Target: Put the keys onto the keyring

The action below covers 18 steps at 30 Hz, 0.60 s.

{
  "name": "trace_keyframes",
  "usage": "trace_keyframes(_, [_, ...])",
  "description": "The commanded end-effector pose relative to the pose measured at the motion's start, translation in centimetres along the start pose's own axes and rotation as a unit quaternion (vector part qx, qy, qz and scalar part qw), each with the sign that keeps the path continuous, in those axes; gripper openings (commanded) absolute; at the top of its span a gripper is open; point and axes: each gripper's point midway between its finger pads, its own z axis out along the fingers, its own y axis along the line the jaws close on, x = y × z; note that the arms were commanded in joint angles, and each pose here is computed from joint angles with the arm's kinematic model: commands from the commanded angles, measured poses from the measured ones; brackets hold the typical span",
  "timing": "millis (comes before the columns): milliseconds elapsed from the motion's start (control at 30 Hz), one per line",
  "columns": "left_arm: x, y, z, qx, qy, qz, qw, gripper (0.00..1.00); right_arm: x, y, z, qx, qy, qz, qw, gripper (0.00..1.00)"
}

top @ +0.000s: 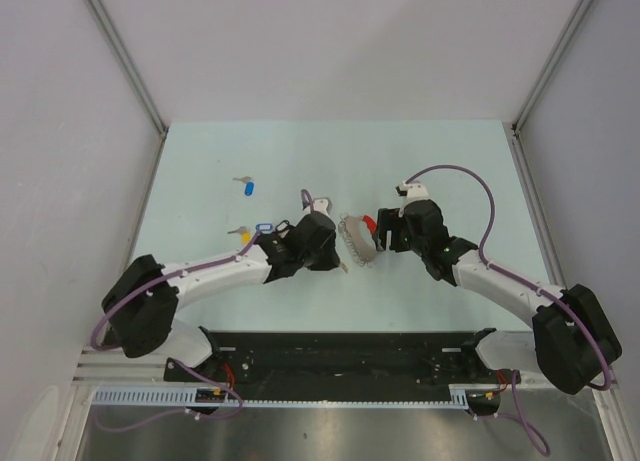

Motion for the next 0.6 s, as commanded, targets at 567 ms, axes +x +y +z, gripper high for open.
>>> trace_keyframes(567, [2.5,3.8,1.9,-0.051,-0.035,-0.061,0.996,0.38,4.1,0.8,-0.4,-0.038,0.091,0.018,0.995,0.64])
